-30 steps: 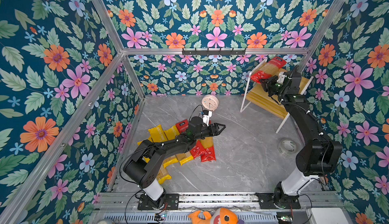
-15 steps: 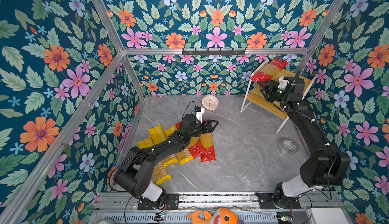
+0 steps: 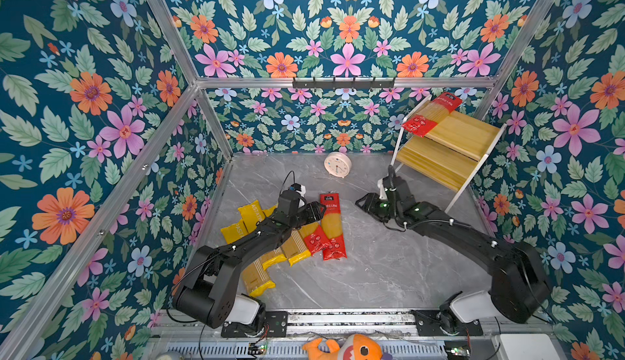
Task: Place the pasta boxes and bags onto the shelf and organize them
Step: 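Reach both grippers toward the next red spaghetti bag and grasp it with the right gripper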
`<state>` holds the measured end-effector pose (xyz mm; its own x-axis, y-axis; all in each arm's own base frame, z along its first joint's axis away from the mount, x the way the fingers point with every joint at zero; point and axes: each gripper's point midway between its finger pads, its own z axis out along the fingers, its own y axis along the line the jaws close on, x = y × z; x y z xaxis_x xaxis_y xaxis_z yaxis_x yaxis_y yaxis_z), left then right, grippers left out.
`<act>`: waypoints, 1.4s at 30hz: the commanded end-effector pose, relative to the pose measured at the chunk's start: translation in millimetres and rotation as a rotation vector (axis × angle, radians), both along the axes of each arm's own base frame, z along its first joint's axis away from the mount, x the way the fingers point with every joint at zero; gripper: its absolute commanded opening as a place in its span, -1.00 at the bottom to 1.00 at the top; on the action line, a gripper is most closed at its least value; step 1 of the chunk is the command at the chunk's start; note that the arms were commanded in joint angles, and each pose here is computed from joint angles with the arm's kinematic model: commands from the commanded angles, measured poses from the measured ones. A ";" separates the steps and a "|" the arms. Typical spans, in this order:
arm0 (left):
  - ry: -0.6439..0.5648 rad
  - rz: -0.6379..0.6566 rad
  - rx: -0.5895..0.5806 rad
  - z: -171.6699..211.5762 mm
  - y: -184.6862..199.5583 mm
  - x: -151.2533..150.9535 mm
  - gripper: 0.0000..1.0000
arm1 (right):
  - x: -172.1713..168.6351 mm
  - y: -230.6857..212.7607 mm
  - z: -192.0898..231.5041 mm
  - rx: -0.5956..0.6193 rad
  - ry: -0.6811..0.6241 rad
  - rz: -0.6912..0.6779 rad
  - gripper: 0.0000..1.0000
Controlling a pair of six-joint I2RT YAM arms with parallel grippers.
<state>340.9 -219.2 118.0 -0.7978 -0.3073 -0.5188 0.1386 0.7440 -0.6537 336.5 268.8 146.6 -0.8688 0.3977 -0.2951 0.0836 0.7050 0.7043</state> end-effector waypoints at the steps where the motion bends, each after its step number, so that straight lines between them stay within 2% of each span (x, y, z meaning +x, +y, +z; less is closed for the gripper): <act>1: -0.020 0.007 -0.035 3.3 -8.6 1.8 0.36 | 5.7 30.2 -14.9 0.043 -0.003 0.047 0.06; 3: -0.029 -0.002 -0.059 3.4 -16.1 4.3 0.35 | 3.8 42.6 -42.3 0.035 0.085 0.084 0.07; 6: 0.004 0.005 -0.044 -12.1 -18.2 9.1 0.34 | 7.3 48.2 -68.3 0.035 0.145 0.073 0.08; 10: 0.027 0.015 -0.036 -28.4 -17.2 9.7 0.31 | 6.8 53.6 -86.3 0.029 0.191 0.086 0.08; 14: 0.073 0.029 -0.031 -48.7 -12.0 3.2 0.28 | 9.7 63.8 -96.6 0.032 0.172 0.126 0.06; 18: 0.119 0.038 -0.103 -56.5 -8.9 -8.3 0.23 | 13.4 77.3 -105.6 0.052 0.179 0.170 -0.06; 21: 0.128 0.052 -0.096 -61.6 -2.2 -11.6 0.21 | 18.1 86.0 -111.6 0.084 0.171 0.185 -0.18; 22: 0.137 0.062 -0.099 -63.1 0.5 -11.9 0.19 | 19.8 89.2 -110.4 0.103 0.161 0.193 -0.27; 24: 0.135 0.046 -0.131 -51.9 -1.7 -11.4 0.18 | 22.6 91.2 -105.0 0.116 0.127 0.203 -0.42; 26: 0.086 0.021 -0.150 -26.5 -6.0 -7.7 0.18 | 24.6 93.3 -93.2 0.134 0.076 0.223 -0.57; 30: -0.011 -0.019 -0.113 11.3 -6.4 1.1 0.21 | 24.9 98.3 -70.6 0.176 -0.007 0.267 -0.83; 32: -0.049 -0.040 -0.143 28.4 -6.0 4.1 0.22 | 22.9 99.3 -58.7 0.197 -0.048 0.286 -0.95; 36: -0.170 -0.050 -0.277 73.7 -2.9 9.2 0.23 | 17.6 92.7 -38.3 0.231 -0.168 0.298 -1.00; 42: -0.331 -0.110 -0.331 118.6 -7.8 6.3 0.26 | 11.3 76.4 -6.8 0.310 -0.321 0.290 -1.00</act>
